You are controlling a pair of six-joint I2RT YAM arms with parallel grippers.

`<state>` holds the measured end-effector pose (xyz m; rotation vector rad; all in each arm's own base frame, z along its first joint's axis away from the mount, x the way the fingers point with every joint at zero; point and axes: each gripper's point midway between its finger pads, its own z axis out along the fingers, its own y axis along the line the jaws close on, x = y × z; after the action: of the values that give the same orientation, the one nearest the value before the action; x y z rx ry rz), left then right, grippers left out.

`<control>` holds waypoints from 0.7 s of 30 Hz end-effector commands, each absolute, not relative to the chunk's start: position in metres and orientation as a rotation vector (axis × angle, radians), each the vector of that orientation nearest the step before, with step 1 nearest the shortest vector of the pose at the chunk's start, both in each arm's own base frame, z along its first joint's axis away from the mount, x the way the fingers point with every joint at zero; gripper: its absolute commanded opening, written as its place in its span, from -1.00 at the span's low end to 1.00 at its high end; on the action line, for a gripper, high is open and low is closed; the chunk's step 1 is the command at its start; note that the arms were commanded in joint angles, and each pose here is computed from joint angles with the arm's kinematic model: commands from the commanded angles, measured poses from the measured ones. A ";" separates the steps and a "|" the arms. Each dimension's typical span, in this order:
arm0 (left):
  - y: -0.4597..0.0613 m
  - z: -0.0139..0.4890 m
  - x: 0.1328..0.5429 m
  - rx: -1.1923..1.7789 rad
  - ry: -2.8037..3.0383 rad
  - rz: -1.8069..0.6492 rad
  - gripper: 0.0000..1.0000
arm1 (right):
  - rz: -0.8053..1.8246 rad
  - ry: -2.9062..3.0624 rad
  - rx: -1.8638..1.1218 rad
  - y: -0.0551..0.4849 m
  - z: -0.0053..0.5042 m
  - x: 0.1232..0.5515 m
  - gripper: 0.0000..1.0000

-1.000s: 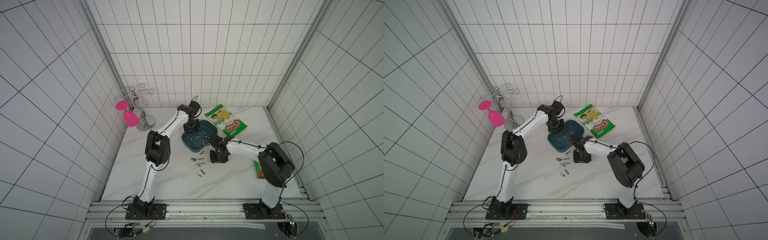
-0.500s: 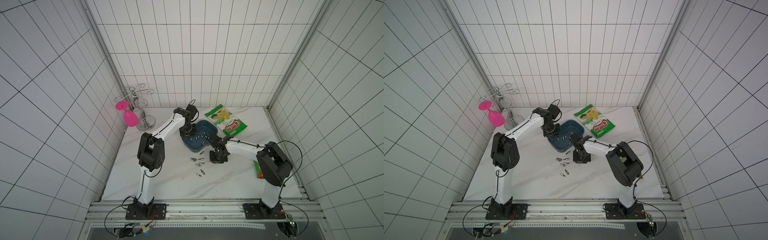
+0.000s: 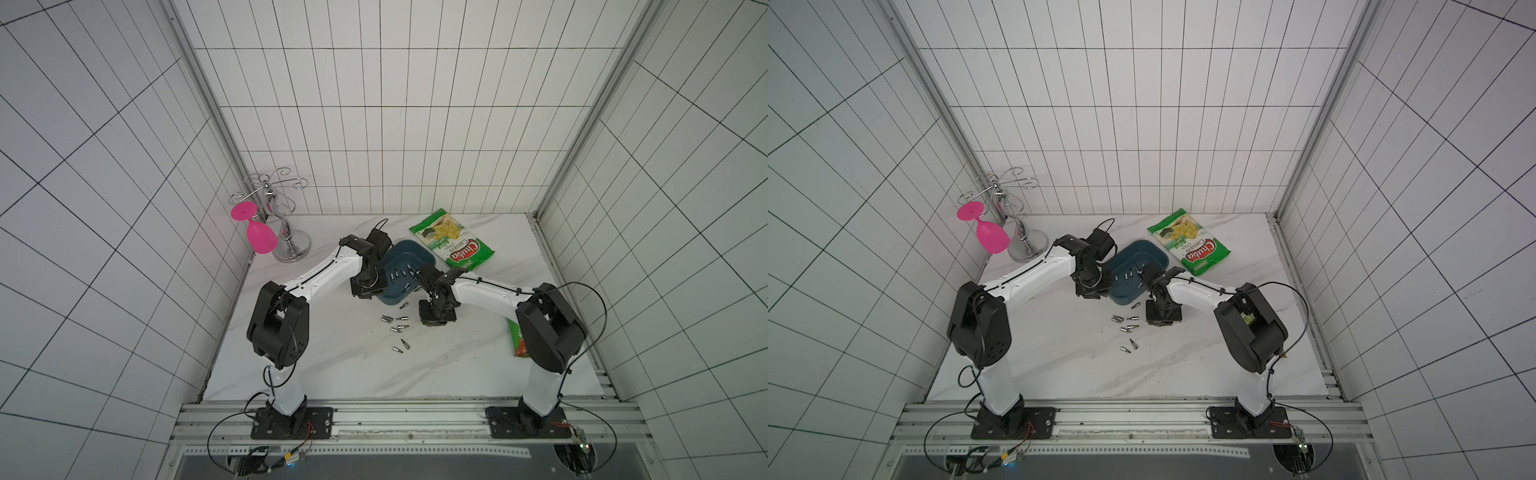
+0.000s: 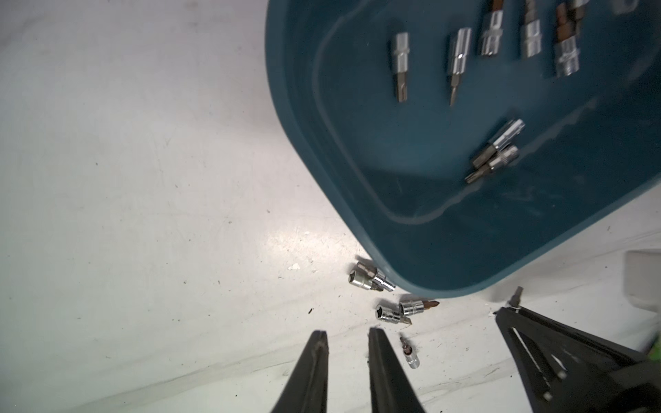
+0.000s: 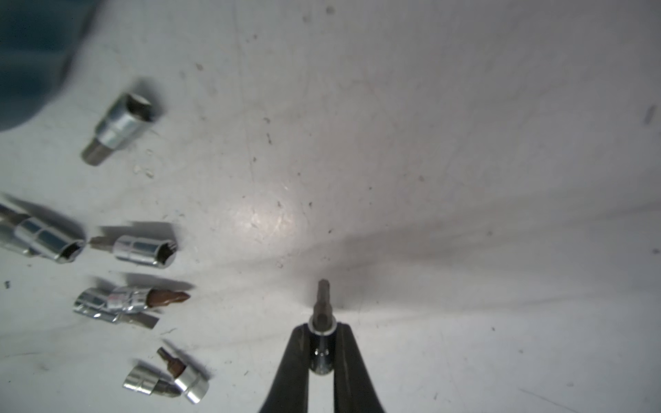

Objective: Put the bit on the desktop into the storage box
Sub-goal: Pick up the screwdriver bit from the center of the board, then place the screwdriver bit in the storage box.

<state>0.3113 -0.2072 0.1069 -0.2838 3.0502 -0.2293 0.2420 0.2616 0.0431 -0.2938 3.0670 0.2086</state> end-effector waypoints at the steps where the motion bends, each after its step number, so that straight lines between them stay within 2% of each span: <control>1: -0.209 0.113 0.306 -0.307 2.999 -0.249 -0.50 | 0.199 2.976 -0.295 0.247 0.092 0.261 -1.00; 6: -0.210 0.111 0.288 -0.330 2.998 -0.246 -0.49 | 0.268 2.892 -0.279 0.248 0.133 0.297 -1.00; 12: -0.214 0.107 0.266 -0.318 3.014 -0.244 -0.47 | 0.287 2.842 -0.389 0.269 0.157 0.344 -1.00; 21: -0.222 0.099 0.236 -0.294 3.051 -0.237 -0.43 | 0.361 2.837 -0.597 0.313 0.141 0.398 -1.00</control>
<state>0.2379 -0.2187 0.0943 -0.2740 3.0796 -0.2042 0.4023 0.3115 0.1503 -0.4776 2.7897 0.3544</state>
